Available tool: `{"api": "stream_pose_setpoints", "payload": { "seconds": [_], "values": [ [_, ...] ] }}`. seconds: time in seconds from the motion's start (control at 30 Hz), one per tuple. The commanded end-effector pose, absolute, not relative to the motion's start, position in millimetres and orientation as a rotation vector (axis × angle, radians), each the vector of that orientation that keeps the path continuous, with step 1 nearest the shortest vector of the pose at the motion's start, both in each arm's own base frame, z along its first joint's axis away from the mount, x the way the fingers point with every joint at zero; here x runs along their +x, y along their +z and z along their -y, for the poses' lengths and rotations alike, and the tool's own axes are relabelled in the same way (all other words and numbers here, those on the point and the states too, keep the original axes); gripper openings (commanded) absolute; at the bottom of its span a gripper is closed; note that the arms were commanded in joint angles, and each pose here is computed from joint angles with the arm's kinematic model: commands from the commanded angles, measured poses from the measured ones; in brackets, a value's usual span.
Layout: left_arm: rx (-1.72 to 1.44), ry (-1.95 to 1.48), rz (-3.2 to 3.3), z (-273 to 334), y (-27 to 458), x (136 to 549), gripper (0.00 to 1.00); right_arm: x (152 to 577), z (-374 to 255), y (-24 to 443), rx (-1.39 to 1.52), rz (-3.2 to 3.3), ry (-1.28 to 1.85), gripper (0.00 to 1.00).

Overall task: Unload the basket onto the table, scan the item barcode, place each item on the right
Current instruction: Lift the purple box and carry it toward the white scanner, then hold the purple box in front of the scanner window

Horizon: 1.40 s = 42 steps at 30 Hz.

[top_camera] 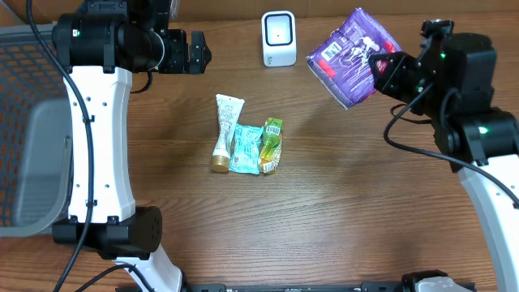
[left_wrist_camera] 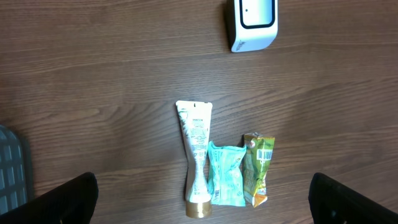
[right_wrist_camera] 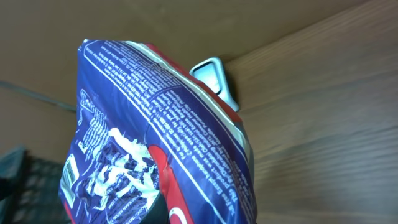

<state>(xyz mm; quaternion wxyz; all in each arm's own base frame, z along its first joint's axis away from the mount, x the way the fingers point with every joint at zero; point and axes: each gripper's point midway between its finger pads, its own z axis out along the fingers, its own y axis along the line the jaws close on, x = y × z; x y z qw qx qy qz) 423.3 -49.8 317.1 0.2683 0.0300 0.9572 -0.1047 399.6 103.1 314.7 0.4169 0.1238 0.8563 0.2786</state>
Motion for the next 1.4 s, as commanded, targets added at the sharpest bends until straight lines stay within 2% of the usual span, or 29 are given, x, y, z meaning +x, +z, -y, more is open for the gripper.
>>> {"api": "stream_pose_setpoints", "payload": {
  "seconds": [0.0,0.3,0.63,0.8,0.97,1.37],
  "values": [
    [0.066,-0.299,-2.563,52,324,423,1.0,421,-104,321,0.251,-2.108,0.515,0.04],
    [0.066,-0.299,-2.563,52,324,423,1.0,476,-130,311,0.079,-1.914,-0.213,0.04],
    [0.066,-0.299,-2.563,52,324,423,1.0,546,-177,269,-0.423,-1.672,-0.759,0.04],
    [0.067,-0.299,-2.563,52,324,423,1.0,567,-199,259,-0.59,-1.498,-0.901,0.04],
    [0.066,-0.299,-2.563,52,324,423,1.0,579,-226,226,-0.832,-1.375,-0.971,0.04],
    [0.066,-0.299,-2.563,52,324,423,1.0,603,-251,220,-0.885,-1.222,-0.955,0.04]
  ]
}}
